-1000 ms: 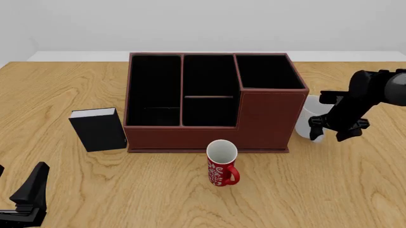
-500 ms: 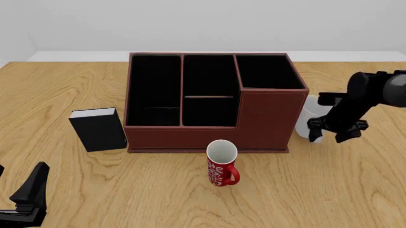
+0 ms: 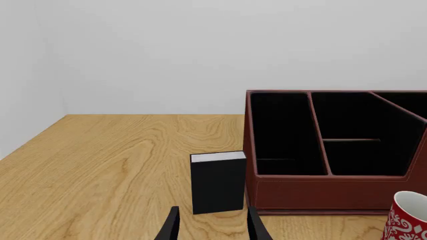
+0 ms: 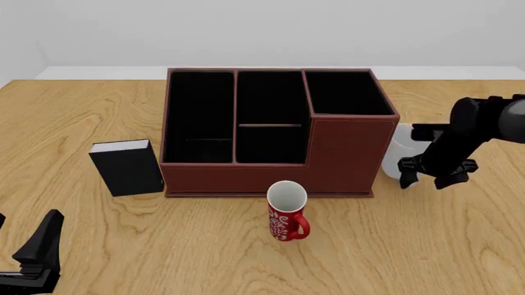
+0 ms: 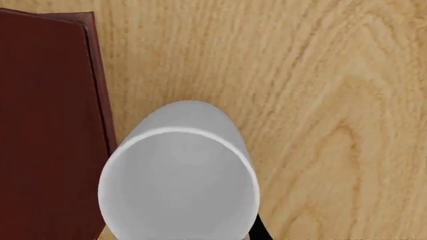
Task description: Pick up the white mug and place it to the right of the caddy.
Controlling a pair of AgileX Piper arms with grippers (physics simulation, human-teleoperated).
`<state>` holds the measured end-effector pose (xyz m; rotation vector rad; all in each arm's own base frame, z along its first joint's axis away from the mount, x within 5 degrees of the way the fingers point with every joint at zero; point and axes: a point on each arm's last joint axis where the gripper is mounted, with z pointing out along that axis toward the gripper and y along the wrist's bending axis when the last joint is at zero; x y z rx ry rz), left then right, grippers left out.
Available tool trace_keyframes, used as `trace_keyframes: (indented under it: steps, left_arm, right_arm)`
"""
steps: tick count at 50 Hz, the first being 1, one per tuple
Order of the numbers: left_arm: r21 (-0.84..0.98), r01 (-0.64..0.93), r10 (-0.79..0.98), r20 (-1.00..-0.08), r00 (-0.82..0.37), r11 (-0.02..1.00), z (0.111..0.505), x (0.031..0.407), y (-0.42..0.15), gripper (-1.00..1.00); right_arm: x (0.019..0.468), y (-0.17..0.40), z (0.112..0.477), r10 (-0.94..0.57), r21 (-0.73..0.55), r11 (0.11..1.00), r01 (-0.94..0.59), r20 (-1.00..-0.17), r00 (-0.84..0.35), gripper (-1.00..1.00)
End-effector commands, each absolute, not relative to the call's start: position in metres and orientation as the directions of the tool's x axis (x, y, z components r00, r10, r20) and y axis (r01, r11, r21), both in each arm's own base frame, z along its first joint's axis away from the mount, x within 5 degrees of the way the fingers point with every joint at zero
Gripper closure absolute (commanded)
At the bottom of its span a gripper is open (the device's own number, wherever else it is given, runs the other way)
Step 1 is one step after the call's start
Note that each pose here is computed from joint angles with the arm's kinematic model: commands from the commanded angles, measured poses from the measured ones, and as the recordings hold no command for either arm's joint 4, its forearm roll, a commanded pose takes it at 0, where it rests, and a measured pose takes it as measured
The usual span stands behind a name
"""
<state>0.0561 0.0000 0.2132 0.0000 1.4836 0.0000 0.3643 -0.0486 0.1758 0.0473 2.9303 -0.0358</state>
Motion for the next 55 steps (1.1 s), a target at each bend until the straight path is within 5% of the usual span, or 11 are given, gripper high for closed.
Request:
trace_keyframes:
  steps: [1,55]
  left_arm:
    - [0.000,0.000,0.000,-0.996,0.087,1.000,0.213,0.056,0.000,-1.00]
    - [0.000,0.000,0.000,-0.996,0.087,1.000,0.213,0.056,0.000,-1.00]
  right_arm:
    - [0.358,-0.051,0.176,0.021,-0.025,0.999,0.027,-0.209,-0.978,-1.00]
    - [0.321,-0.046,0.202,-0.044,-0.051,0.998,-0.031,-0.279,-0.959,-1.00]
